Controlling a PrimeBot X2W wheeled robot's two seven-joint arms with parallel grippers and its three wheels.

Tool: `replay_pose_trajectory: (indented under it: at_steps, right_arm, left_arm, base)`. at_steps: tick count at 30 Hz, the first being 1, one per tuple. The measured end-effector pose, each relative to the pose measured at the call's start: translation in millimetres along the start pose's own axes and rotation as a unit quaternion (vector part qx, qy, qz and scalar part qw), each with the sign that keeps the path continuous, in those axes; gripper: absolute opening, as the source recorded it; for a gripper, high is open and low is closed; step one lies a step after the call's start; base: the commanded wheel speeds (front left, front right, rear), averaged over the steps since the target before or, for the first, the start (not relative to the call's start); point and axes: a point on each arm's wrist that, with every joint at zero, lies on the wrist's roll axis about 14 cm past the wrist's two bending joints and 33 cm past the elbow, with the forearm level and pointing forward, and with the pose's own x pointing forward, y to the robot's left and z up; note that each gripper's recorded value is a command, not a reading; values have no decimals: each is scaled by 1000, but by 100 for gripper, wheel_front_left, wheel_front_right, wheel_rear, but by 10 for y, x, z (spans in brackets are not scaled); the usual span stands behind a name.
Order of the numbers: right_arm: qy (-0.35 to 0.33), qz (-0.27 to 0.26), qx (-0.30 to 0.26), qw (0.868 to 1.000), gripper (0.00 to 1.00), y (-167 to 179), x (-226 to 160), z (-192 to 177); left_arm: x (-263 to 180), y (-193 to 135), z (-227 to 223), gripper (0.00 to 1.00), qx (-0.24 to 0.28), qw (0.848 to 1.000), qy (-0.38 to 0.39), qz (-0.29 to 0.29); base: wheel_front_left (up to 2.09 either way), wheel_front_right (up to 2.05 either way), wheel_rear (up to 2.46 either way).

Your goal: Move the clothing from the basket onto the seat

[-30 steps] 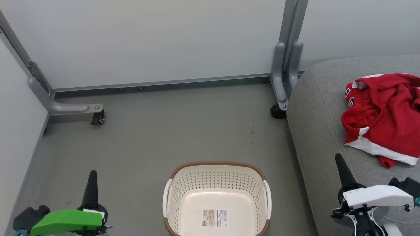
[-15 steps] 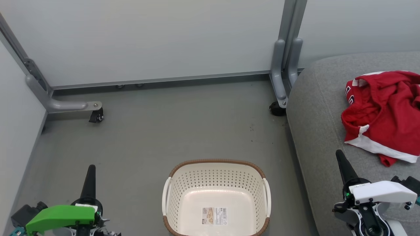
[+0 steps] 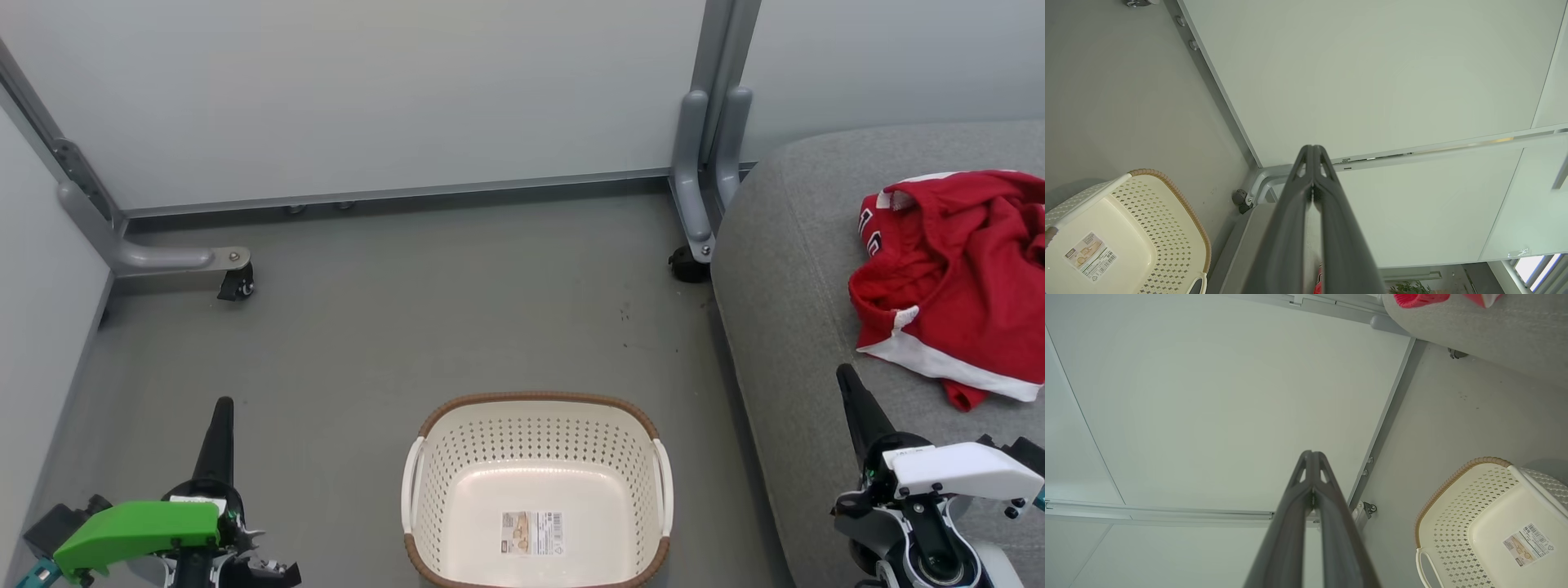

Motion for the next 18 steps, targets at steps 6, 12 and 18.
replay_pose_trajectory:
  at_steps: [6,12,18]
  right_arm:
    - [-1,1,24,1000,0,2,21,18]
    - [-1,3,47,999,0,13,47,31]
    - [-1,2,68,998,0,3,57,42]
  left_arm:
    - [36,-30,1,0,-23,1000,2,-6]
    - [64,-41,1,0,-45,999,4,-8]
    - [97,-65,8,0,-66,998,4,-13]
  base:
    - [0,0,0]
    - [0,0,0]
    - [0,0,0]
